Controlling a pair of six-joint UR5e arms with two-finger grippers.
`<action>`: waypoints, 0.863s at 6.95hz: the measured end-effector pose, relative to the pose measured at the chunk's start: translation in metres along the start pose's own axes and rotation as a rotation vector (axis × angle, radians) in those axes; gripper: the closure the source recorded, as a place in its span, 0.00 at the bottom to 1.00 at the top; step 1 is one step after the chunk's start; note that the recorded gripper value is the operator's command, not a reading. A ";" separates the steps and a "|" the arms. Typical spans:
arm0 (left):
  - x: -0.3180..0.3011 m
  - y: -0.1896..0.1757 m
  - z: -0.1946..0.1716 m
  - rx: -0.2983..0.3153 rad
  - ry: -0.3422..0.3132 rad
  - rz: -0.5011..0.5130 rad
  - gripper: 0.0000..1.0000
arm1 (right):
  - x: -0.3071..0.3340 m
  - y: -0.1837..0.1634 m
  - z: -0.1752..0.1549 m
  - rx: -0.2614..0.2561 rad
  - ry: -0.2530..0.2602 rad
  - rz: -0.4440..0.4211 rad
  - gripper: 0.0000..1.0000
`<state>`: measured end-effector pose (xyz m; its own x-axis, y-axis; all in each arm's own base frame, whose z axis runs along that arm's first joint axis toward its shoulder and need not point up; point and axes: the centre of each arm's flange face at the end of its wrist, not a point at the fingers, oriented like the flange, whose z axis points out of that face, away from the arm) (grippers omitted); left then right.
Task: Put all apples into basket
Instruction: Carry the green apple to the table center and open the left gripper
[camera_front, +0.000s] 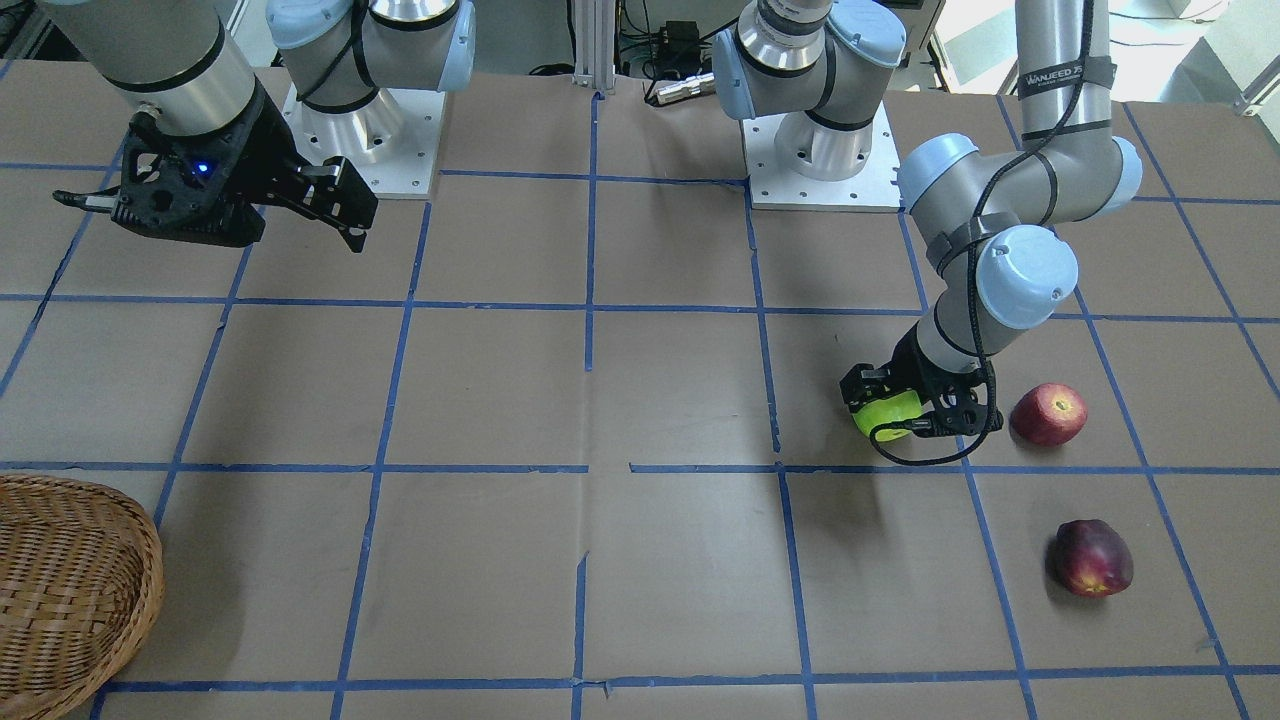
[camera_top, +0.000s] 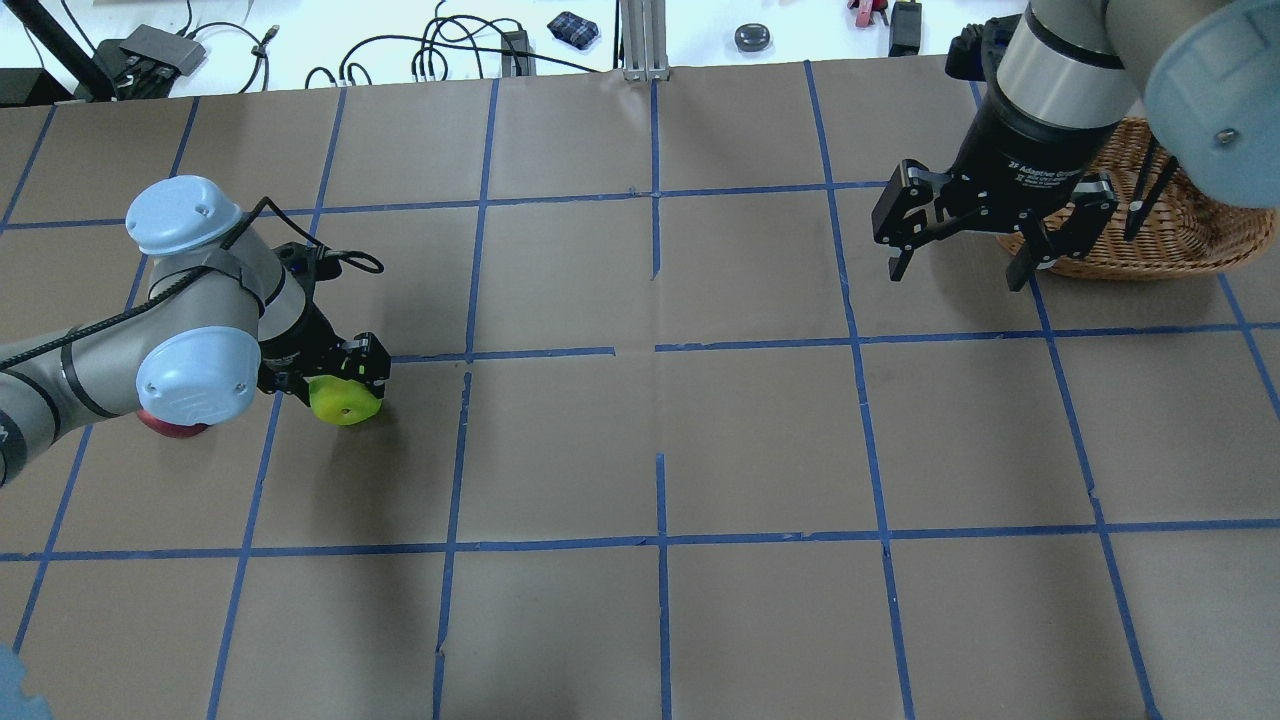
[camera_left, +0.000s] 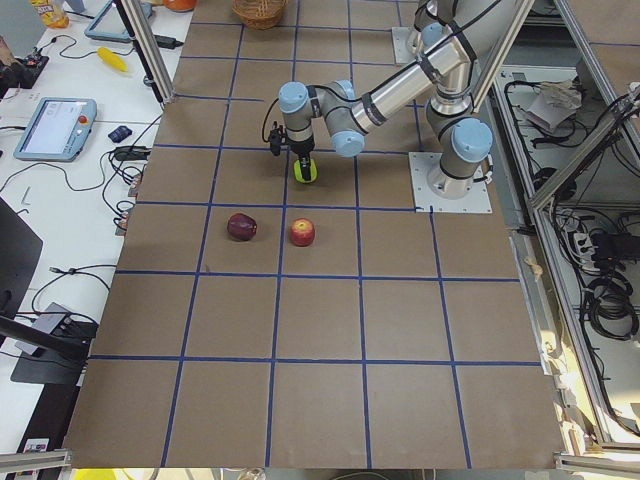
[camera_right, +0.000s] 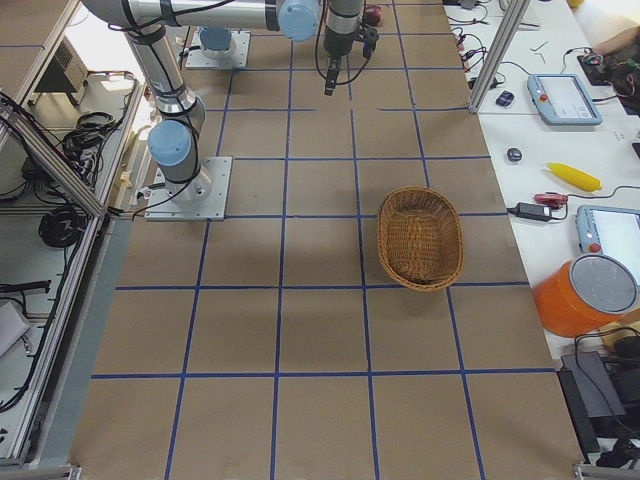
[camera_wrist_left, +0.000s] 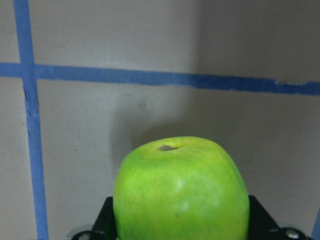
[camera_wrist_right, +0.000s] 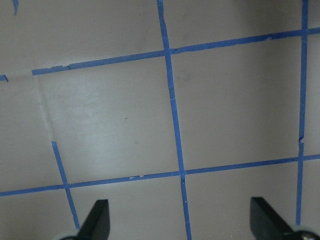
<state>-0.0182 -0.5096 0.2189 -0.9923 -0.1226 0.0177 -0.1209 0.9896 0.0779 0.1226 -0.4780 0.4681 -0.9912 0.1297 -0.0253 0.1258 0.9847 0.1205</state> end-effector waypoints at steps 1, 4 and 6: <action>0.032 -0.005 -0.012 0.021 0.030 -0.053 0.77 | 0.000 -0.001 0.000 0.006 0.000 -0.001 0.00; 0.203 0.006 -0.029 0.046 0.083 -0.280 0.77 | 0.023 -0.013 -0.003 0.029 -0.010 0.050 0.00; 0.285 0.016 -0.013 0.015 0.177 -0.387 0.73 | 0.056 -0.027 0.001 0.021 -0.022 0.117 0.00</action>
<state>-0.3023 -0.5296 0.2386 -0.8539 -0.4949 0.1607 -0.4851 0.8689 0.0982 0.0634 -0.4969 0.4626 -0.9685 0.2466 -0.0341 0.2420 0.9647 0.1035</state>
